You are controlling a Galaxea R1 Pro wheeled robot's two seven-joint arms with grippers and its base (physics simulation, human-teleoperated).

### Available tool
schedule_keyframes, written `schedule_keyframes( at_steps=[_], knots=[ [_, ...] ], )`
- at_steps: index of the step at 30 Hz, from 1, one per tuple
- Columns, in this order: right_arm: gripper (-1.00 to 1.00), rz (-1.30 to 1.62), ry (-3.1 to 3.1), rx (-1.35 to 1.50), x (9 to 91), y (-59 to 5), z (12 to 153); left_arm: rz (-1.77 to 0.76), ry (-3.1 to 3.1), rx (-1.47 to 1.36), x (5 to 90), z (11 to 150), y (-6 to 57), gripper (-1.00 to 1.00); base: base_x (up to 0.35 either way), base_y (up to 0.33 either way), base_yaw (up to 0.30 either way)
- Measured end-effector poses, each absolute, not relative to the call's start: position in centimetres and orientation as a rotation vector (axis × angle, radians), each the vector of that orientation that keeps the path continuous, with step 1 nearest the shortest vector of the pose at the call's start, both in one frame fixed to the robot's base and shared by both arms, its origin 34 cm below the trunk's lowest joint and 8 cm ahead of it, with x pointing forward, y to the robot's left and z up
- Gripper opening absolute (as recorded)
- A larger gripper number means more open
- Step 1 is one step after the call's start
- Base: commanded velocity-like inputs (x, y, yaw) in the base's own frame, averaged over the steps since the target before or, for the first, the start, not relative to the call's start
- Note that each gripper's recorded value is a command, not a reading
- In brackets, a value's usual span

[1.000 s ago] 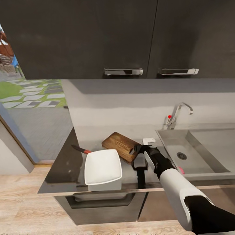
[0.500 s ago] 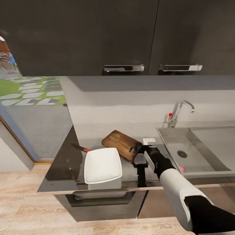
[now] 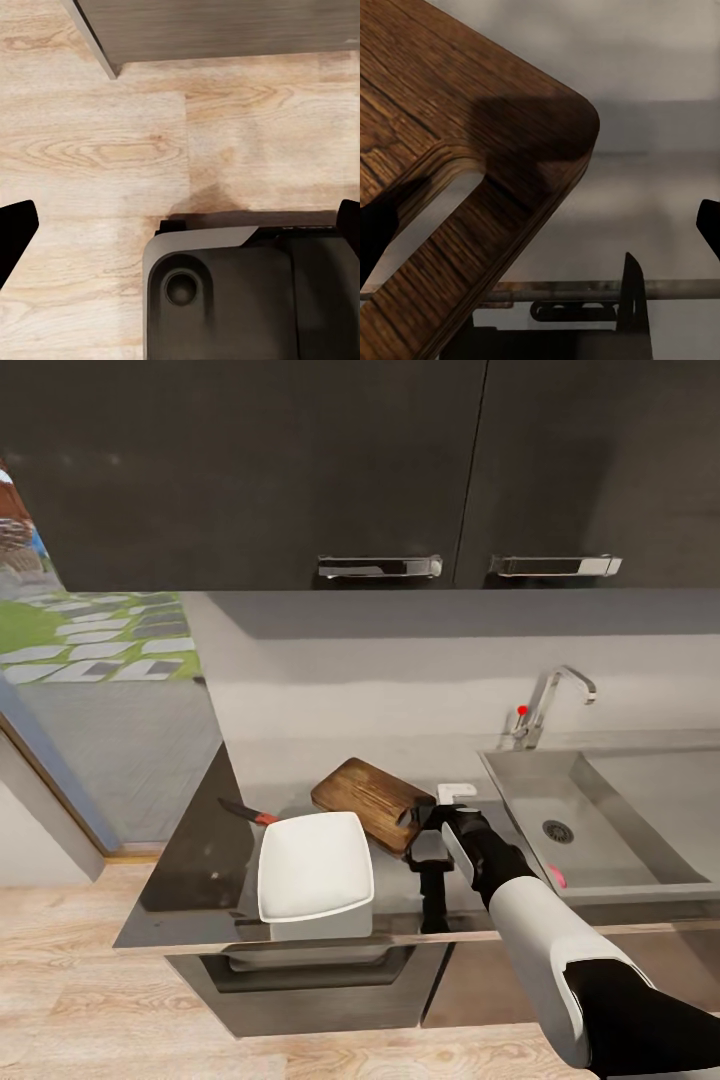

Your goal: In the kitchen, take the Vidalia onion out of the sink, dice it on the chopping board with the paring knife, put the diced onion into the bowl on the countertop, then place both the paring knife and the chopping board into the sink.

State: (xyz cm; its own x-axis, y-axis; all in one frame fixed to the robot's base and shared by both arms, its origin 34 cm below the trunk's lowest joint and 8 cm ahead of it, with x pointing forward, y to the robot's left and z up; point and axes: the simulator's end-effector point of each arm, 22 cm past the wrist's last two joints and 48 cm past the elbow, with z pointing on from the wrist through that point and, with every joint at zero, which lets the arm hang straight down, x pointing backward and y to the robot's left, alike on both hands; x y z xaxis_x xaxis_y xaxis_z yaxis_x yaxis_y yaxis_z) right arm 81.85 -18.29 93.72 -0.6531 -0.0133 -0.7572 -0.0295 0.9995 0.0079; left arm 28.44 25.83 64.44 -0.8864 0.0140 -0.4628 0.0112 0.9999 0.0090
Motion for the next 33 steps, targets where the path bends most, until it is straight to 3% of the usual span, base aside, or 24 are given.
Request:
schedule_keyframes(
  at_steps=[33],
  knots=[
    [1.0, 0.023, 2.303, -0.029, 81.7, -18.3, 92.3, 0.007, 2.681, 0.018, 27.6, 64.1, 25.8, 1.0, 0.011, 0.014, 0.037]
  ],
)
